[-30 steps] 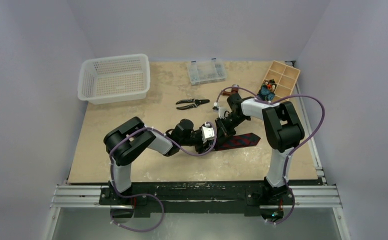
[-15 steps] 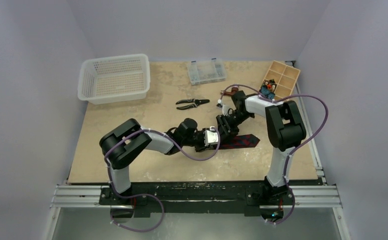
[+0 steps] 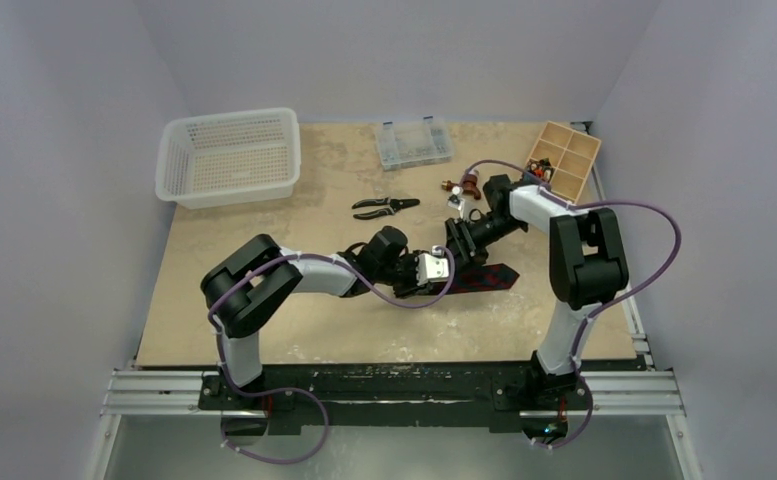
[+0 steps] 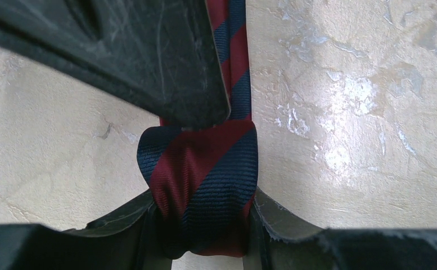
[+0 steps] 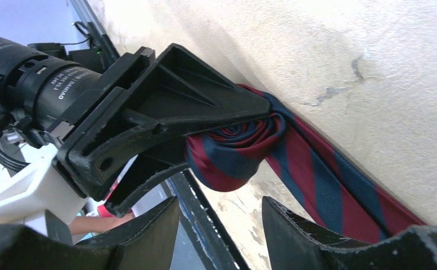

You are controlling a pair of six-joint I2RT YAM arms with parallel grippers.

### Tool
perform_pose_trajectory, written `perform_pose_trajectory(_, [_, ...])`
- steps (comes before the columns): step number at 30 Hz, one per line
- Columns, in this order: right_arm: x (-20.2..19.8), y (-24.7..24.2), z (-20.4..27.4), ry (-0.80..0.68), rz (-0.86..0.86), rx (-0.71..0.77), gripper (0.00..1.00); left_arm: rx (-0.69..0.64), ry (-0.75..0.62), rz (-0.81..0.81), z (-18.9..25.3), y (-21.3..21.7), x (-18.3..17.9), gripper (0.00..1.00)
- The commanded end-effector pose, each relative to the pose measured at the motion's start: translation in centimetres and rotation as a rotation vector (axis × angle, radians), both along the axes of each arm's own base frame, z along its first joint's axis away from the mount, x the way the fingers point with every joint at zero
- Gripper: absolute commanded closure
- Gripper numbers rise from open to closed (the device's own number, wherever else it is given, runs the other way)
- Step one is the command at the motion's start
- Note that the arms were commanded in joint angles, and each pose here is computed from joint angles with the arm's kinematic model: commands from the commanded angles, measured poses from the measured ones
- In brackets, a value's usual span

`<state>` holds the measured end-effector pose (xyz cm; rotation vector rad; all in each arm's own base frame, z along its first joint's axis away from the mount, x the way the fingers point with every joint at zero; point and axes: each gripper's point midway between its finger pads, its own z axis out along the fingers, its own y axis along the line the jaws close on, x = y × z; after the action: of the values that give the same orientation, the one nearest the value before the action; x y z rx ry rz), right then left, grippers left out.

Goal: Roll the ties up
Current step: Roll the tie at the center of the board.

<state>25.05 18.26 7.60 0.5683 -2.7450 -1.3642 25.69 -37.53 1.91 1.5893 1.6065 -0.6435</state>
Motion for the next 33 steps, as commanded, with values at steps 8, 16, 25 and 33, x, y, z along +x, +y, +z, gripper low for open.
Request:
perform_pose_trajectory(8, [1.3, 2.5, -0.4, 0.033, 0.016, 0.082, 0.58, 0.303, 0.119, 0.025, -6.7, 5.4, -2.3, 0.82])
perform_pose_trajectory(16, [0.7, -0.1, -3.4, 0.039, 0.036, -0.050, 1.00, 0.215, 0.151, 0.018, -4.9, 3.9, -2.5, 0.61])
perform_pose_trajectory(25, [2.0, -3.0, -6.2, -0.077, 0.026, -0.268, 1.00, -0.082, 0.154, -0.023, 0.3, -0.7, -1.9, 0.41])
perform_pose_trajectory(33, [4.4, -3.5, -7.3, -0.130, -0.025, -0.337, 1.00, -0.175, 0.158, -0.002, 1.1, -3.8, 0.2, 0.40])
